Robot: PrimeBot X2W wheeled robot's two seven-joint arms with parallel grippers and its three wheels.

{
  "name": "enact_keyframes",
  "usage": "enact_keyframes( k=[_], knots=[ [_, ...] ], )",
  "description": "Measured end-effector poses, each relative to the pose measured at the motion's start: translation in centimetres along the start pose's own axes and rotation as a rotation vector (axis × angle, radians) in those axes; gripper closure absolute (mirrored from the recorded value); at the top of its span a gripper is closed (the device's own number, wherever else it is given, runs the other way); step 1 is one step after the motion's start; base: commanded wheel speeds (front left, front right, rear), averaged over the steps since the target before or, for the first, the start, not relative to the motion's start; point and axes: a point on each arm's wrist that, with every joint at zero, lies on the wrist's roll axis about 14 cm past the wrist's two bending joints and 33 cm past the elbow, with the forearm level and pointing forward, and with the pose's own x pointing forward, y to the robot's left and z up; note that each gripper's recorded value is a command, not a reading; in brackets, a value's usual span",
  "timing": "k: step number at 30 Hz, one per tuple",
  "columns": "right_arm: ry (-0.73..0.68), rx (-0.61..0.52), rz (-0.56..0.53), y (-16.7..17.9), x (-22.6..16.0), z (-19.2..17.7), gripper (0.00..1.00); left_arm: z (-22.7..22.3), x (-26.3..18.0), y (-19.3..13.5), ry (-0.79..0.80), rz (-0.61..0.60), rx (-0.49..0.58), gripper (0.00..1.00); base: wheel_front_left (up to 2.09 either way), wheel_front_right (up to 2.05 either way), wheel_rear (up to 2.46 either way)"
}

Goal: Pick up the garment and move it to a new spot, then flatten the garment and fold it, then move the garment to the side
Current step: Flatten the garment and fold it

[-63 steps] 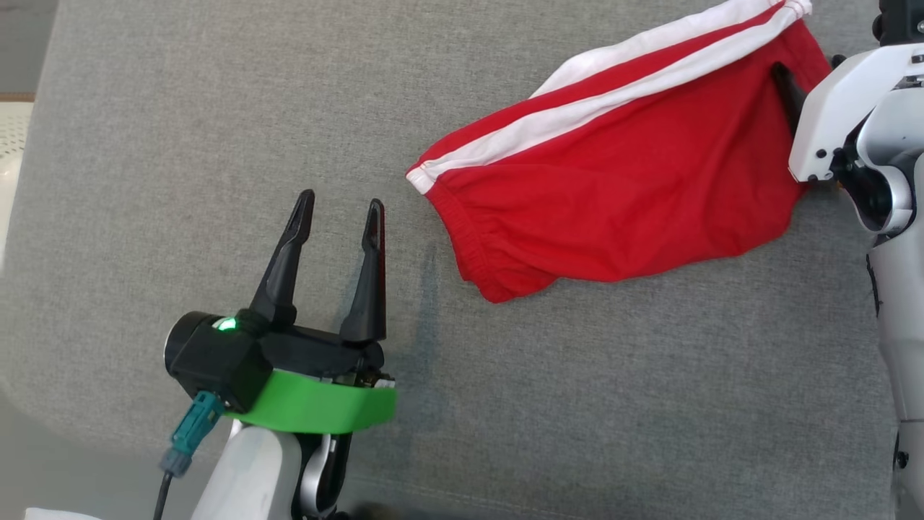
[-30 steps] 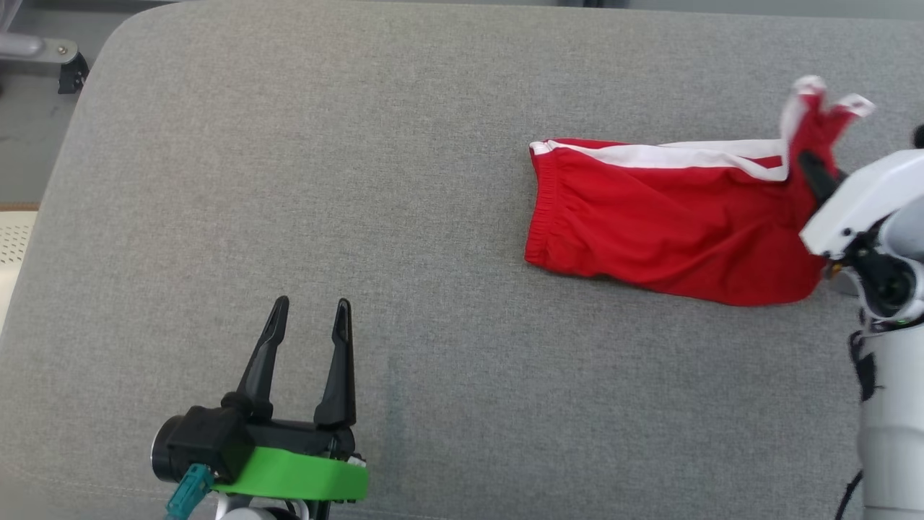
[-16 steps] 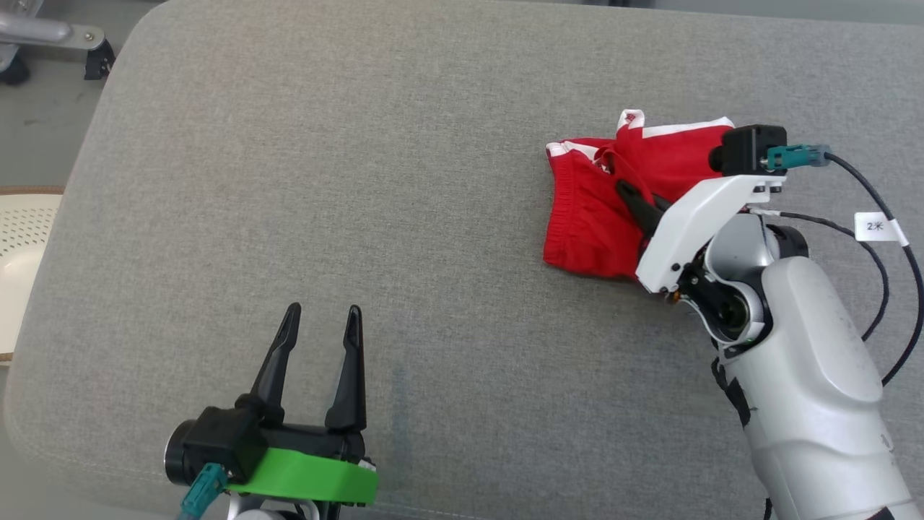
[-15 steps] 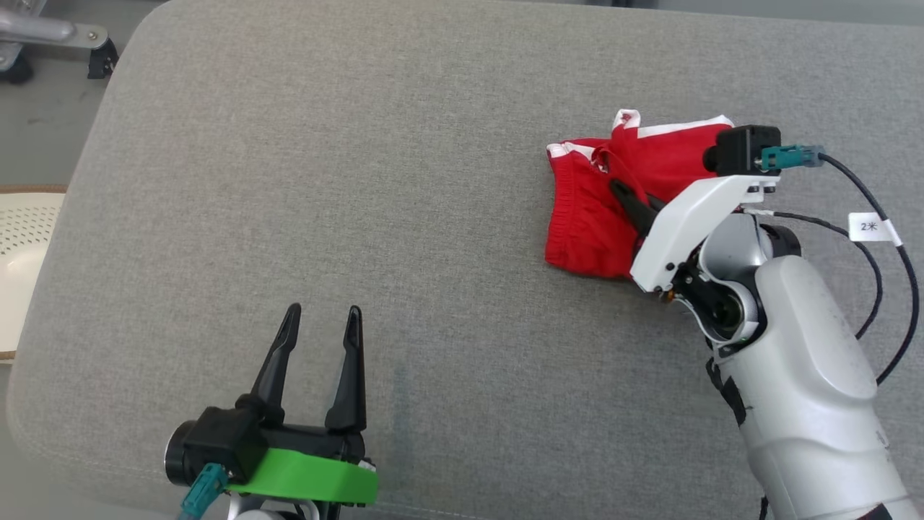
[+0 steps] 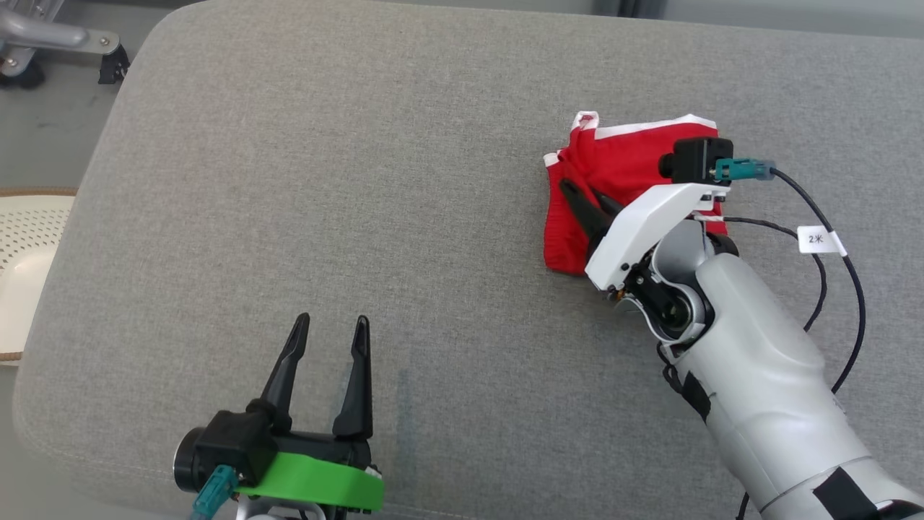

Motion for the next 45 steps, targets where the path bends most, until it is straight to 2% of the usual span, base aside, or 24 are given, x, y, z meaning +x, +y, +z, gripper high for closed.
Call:
enact_keyframes(
  k=[5,8,12,17,19,23,28,35,45],
  knots=[
    [-0.104,0.083,0.068,2.2,-0.2,1.0,0.0,0.1,-0.1,0.0,-0.005,-0.003,0.002,0.0,0.0,0.0,0.0],
    [-0.178,0.072,0.099,3.4,-0.9,1.6,0.0,0.4,-0.2,0.0,-0.012,-0.004,0.004,0.0,0.0,0.0,0.0],
    [-0.295,-0.095,0.093,3.8,-3.0,2.1,0.0,0.4,-1.1,0.2,-0.012,0.009,0.009,0.0,0.0,0.0,0.0],
    [-0.387,-0.244,0.02,1.0,-7.5,2.1,0.0,1.0,-1.9,0.5,-0.032,0.018,0.016,0.0,0.0,0.0,0.0],
    [-0.434,-0.255,-0.036,-0.6,-9.8,2.5,0.0,1.1,-2.2,0.6,-0.039,0.02,0.02,0.0,0.0,0.0,0.0],
    [-0.473,-0.364,-0.171,-4.2,-14.4,2.9,0.0,1.5,-3.0,0.8,-0.05,0.028,0.027,0.0,0.0,0.0,0.0],
    [-0.526,-0.454,-0.287,-5.7,-19.3,3.2,0.0,1.2,-4.3,1.3,-0.044,0.038,0.038,0.0,0.0,0.0,0.0],
    [-0.515,-0.431,-0.391,-6.7,-23.3,0.3,0.0,1.3,-6.0,1.8,-0.055,0.044,0.064,0.0,0.0,0.0,0.0],
    [-0.521,-0.409,-0.412,-6.8,-23.9,-0.2,0.0,1.2,-6.4,2.1,-0.05,0.029,0.086,0.0,0.0,0.0,0.0]
  ],
)
